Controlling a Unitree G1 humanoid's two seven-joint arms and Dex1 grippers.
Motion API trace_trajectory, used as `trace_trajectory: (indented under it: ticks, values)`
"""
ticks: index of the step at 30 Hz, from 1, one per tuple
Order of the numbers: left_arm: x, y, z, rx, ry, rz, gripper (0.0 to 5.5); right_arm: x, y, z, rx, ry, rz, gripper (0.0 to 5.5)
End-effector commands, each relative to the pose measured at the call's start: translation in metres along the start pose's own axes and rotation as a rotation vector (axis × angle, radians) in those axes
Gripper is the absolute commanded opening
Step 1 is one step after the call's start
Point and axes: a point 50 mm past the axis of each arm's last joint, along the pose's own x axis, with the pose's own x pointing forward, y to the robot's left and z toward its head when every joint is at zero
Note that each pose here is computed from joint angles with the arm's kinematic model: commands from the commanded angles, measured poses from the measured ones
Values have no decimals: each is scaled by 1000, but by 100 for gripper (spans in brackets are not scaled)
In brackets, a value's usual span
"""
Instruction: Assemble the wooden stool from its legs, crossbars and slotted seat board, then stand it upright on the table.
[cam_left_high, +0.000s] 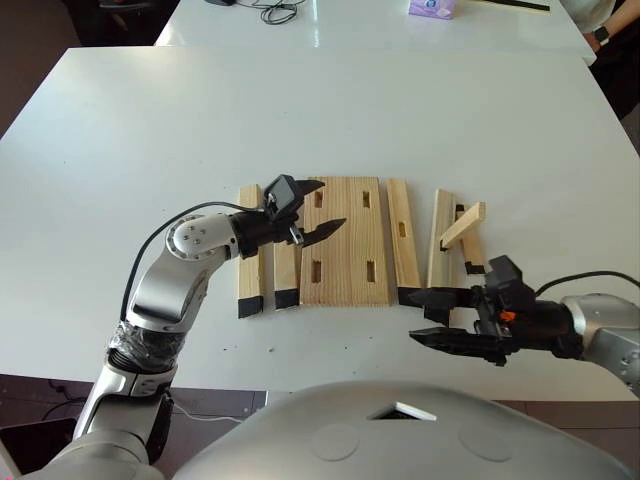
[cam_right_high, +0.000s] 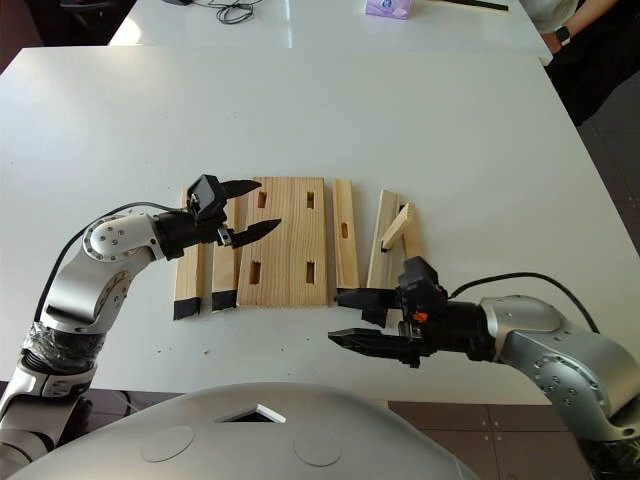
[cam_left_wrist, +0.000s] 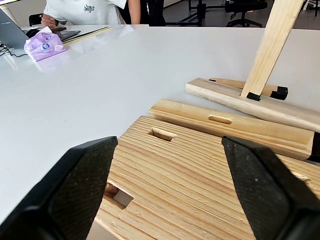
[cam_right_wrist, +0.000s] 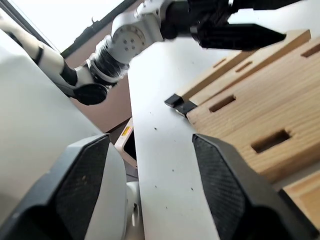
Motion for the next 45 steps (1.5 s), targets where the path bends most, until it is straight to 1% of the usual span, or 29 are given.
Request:
trace_trajectory:
  ticks: [1,6,9,14,20,23,26,28,30,33,36,41,45]
  values:
    - [1,0,1,3,10,-8,388,8,-14,-18,-10,44,-30,306]
    - [1,0,1,7,13,-17,388,4,-22,-40,-11,167,-44,306]
    - [1,0,1,8,15,-21,388,-3,-25,-48,-29,231,-61,306]
    - [0,-2,0,3,16,-9,388,-13,-34,-48,-89,301,-104,306]
    - [-1,-2,0,-2,14,2,388,-26,-35,-42,-125,322,-123,306]
    - [-1,-3,-1,-3,13,8,388,-31,-30,-34,-140,294,-128,306]
    - [-3,-3,-1,-8,13,20,388,-35,-26,-11,-176,193,-193,306]
    - [-5,-4,-2,-12,14,34,388,-37,-24,7,-227,125,-294,306]
    - [-7,-5,-4,-17,15,45,388,-38,-26,14,-268,103,-429,306]
    - [-7,-7,-5,-23,13,58,388,-35,-26,16,-272,66,-567,306]
    - [-8,-7,-5,-24,13,69,388,-38,-26,6,-203,82,-689,306]
    - [-12,-8,-6,-28,15,97,388,-45,-21,-8,-100,108,-802,306]
    - [-12,-9,-8,-35,10,127,388,-45,-21,1,-113,72,-822,306]
